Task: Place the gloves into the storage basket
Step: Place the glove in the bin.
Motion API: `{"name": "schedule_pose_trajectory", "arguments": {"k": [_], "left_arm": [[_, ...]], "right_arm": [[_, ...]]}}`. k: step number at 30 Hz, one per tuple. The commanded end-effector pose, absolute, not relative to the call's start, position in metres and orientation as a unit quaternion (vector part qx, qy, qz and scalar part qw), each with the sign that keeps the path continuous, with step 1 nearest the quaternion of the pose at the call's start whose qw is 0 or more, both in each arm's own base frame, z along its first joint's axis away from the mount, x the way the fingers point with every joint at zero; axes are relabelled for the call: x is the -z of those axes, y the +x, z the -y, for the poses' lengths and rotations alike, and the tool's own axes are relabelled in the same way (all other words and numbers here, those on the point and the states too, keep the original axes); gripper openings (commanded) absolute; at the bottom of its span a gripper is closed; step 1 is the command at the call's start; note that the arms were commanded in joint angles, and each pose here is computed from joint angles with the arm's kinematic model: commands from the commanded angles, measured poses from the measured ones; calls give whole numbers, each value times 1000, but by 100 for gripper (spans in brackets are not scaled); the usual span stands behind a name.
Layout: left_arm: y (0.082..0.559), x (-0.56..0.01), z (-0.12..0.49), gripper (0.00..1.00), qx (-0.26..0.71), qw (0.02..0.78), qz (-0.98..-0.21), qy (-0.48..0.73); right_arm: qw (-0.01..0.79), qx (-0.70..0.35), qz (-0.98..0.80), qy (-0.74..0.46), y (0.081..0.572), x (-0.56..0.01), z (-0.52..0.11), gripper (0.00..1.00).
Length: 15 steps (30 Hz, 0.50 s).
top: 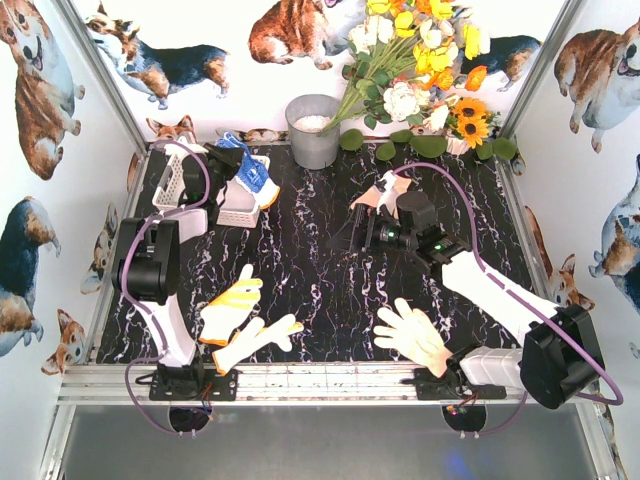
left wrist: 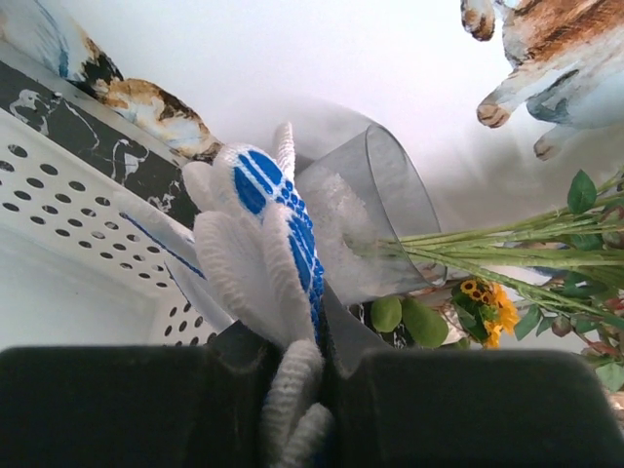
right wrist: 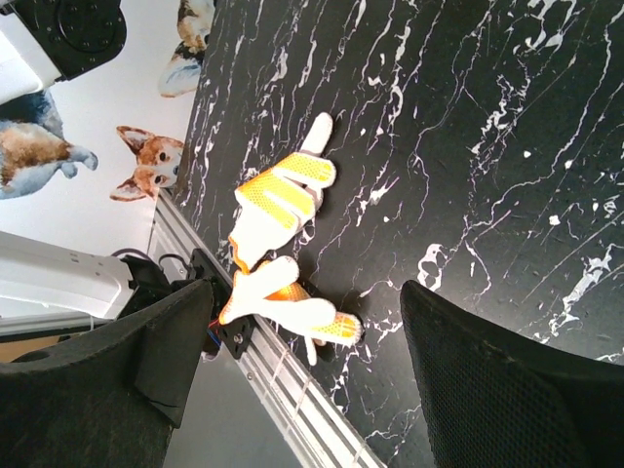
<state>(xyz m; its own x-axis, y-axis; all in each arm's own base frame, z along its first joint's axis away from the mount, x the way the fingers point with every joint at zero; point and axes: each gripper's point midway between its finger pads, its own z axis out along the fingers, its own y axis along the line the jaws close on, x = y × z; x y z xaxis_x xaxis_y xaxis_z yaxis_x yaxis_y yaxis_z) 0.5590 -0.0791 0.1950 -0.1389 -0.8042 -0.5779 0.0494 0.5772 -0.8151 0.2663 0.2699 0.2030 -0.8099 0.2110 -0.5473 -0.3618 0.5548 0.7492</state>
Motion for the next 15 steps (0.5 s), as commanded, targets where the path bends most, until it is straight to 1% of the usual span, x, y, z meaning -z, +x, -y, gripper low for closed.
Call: {"name": "schedule_pose_trajectory", "arguments": {"k": [1, 15], "left_arm": [[569, -193, 61, 0, 341, 623, -647, -275], [571, -157, 22, 0, 269, 634, -669, -280]], "right_arm": [[332, -473, -814, -58, 271, -223, -272, 80], [335, -465, -818, -56, 268, -226, -267, 80]]}}
